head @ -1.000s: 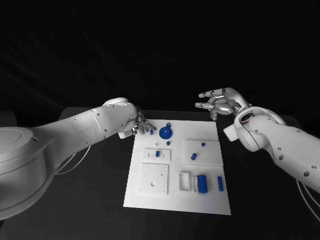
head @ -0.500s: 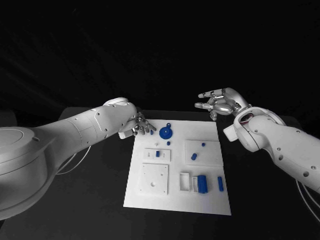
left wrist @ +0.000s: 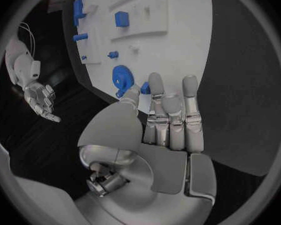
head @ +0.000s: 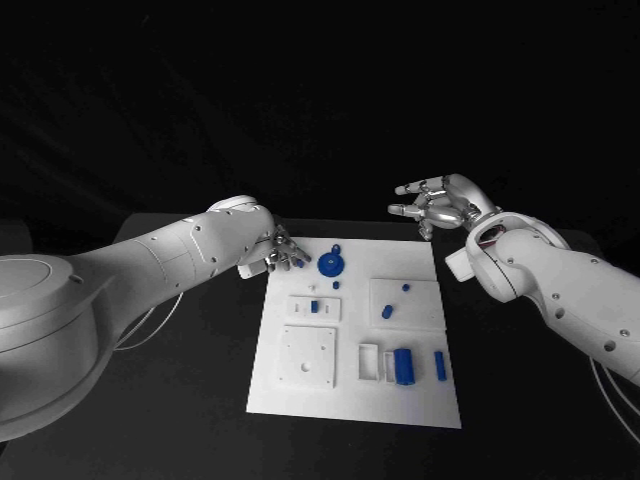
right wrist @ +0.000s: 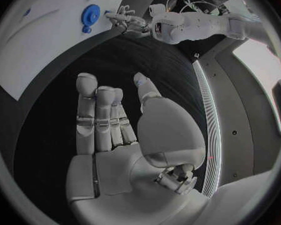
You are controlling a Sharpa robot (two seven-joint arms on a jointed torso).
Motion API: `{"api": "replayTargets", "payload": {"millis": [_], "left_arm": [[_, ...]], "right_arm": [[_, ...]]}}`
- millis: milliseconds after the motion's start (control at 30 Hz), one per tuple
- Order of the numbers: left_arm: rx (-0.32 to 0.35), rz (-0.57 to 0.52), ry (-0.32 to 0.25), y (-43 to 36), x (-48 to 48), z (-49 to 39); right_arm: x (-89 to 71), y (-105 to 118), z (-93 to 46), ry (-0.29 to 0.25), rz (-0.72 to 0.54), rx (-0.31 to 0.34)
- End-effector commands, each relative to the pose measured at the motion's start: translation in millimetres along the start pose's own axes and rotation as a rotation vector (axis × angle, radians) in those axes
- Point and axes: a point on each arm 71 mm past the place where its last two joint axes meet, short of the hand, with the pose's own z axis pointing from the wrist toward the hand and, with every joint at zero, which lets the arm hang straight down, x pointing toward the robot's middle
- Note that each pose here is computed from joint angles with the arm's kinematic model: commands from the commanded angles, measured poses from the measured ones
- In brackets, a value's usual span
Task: Assemble the parts on the task board
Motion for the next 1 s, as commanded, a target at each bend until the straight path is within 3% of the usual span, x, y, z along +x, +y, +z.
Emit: {"api": "replayTargets", "payload": {"millis": [33,667,1000], "left_arm": [[0.015,-0.007,0.02,-2.5,2.9,0.3],[0.067,-0.104,-0.009,-4.6,2.7,-2.4],[0.084,-0.128,-0.027,-1.5,2.8,-14.2]], "right_arm": [[1.3,-1,0.6,0.014,-0.007,-0.002],[-1.0,-7,0.7,0.015,-0.012,0.019],[-4.8,-10,-0.7,0.012,-0.017,0.029]]}}
